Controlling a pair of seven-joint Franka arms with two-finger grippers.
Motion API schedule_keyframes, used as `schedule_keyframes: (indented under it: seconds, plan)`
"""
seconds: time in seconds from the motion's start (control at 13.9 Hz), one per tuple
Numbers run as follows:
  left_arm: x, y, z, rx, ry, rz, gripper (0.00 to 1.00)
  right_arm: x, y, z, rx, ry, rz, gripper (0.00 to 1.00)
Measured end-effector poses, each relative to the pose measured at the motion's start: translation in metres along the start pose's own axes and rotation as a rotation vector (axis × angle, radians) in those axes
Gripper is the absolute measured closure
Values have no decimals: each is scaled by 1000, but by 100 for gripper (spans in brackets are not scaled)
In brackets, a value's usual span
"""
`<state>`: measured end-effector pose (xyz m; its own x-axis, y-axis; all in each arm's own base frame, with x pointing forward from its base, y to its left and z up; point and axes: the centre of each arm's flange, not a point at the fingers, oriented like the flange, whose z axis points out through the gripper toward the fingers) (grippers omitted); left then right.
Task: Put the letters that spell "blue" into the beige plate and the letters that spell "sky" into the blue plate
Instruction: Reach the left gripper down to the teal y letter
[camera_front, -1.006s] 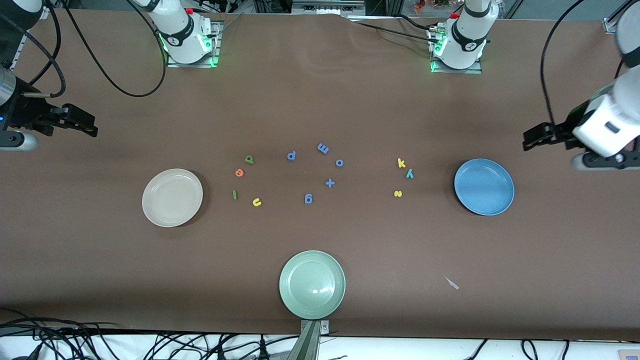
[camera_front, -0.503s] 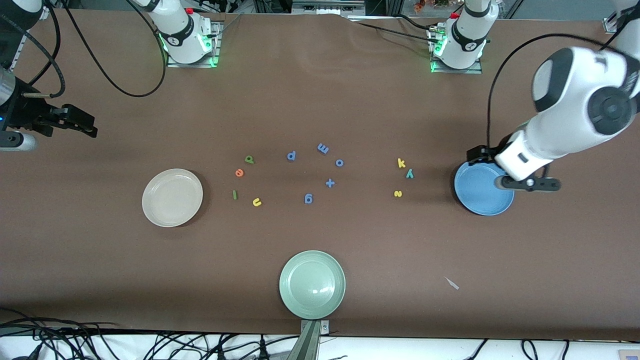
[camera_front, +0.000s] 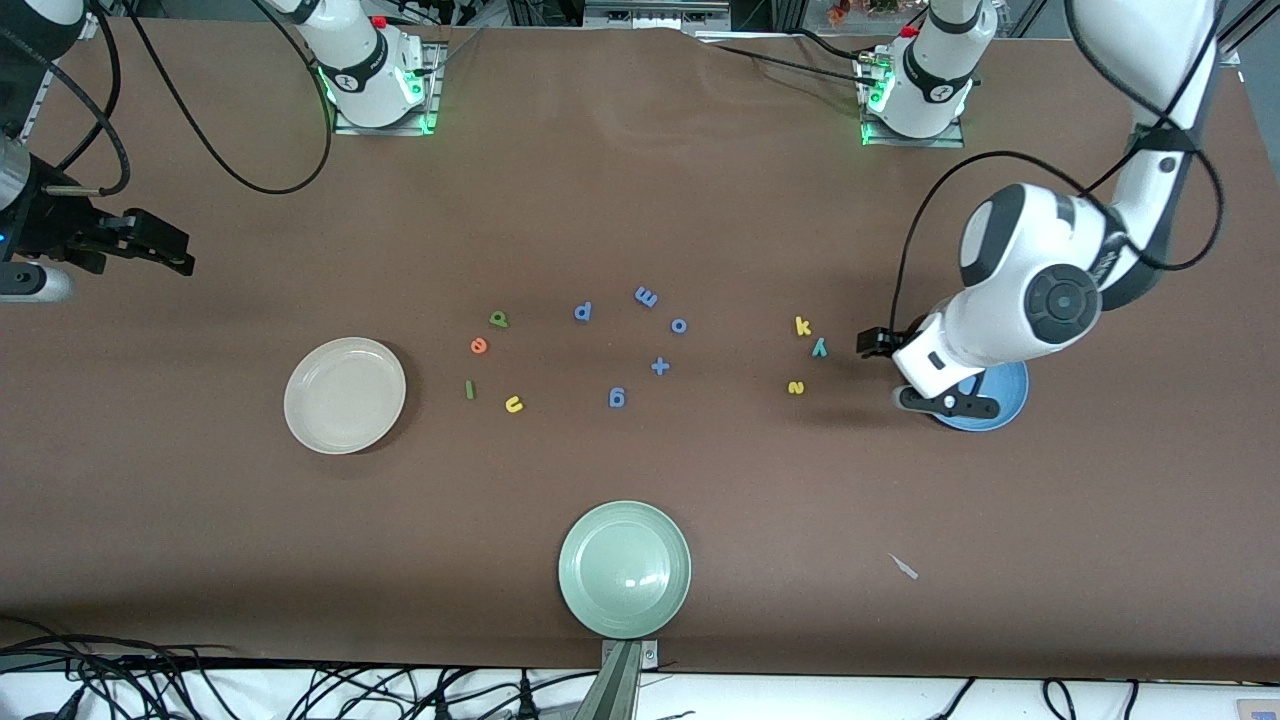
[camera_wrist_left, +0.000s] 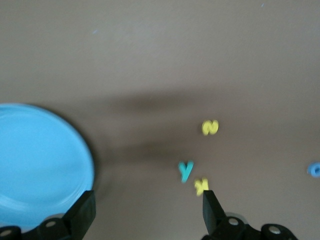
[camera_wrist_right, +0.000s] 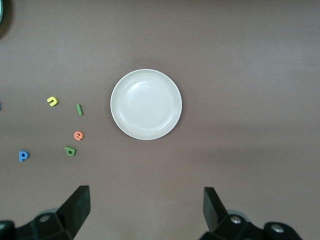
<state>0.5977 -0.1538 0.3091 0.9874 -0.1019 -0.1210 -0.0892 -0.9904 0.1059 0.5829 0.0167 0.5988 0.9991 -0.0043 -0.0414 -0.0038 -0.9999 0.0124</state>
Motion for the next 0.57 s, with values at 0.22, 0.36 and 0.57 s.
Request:
schedule_keyframes:
  seconds: [0.22,0.36,0.57]
  plan:
    - [-23,10,52,-18,68,-14,6,2,-2,-2,25,18,2,0]
    - [-33,11,66,-15,55,-17,6,4,-3,-2,33,32,2,0]
    - [-35,14,71,-10,45,-8,7,12,-3,10,34,22,5,0]
